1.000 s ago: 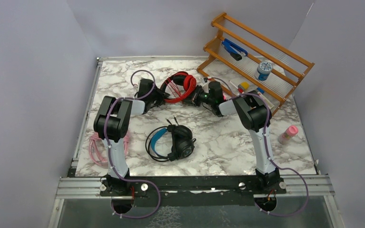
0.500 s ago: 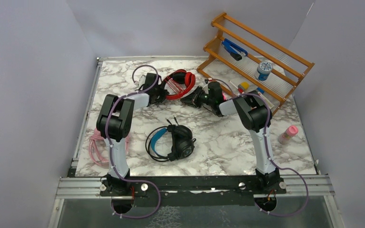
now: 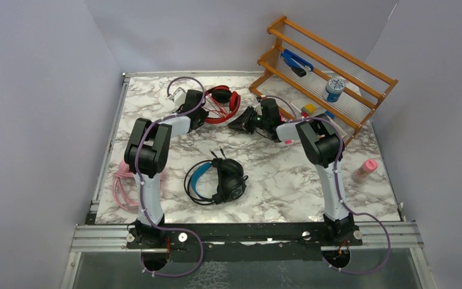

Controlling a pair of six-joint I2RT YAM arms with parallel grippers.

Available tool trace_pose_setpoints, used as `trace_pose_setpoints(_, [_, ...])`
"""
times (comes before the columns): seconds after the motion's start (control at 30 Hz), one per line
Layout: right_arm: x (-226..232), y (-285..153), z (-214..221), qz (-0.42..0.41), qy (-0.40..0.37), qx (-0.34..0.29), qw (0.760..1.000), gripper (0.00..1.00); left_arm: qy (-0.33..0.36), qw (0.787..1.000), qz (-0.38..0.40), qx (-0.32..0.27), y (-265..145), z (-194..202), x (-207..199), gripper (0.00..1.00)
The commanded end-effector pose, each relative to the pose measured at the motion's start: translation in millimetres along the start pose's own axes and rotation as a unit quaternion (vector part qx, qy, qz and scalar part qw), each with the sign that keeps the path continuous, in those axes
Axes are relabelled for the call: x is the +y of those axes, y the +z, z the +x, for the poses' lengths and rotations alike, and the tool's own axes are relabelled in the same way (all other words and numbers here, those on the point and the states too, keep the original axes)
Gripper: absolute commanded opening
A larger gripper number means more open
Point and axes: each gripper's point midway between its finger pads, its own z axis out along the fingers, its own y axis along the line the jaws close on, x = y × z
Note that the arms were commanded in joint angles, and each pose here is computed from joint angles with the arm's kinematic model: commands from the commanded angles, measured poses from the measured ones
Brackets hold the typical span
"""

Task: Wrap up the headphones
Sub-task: Place the headphones at the center of the board, then adjust the headphones at the center of the board.

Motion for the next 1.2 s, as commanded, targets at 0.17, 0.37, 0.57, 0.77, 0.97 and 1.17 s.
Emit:
trace_pose_setpoints(0.17, [36,-20,-10,0.005,-0.077,0.002,0.997,0.23,0.067,0.979,-0.185,0.049,14,38,105,0.00])
trace_pose_setpoints(0.37, [67,-52,-23,0.031,-0.172,-0.017,0.985,0.28,0.082,0.976,-0.188,0.074,12,36,103,0.20])
trace_pose_setpoints(0.57, [90,-85,-30,0.059,-0.241,-0.036,0.968,0.29,0.098,0.976,-0.167,0.103,5,32,100,0.40])
trace_pose_setpoints(0.77, [120,-121,-38,0.074,-0.300,-0.065,0.949,0.32,0.100,0.973,-0.160,0.137,-4,29,102,0.49])
trace_pose_setpoints(0.97, [143,-146,-37,0.067,-0.328,-0.083,0.939,0.35,0.123,0.969,-0.152,0.151,-16,24,102,0.60])
trace_pose_setpoints(1.17, [153,-160,-33,0.068,-0.355,-0.071,0.930,0.39,0.132,0.970,-0.131,0.158,-35,16,96,0.68])
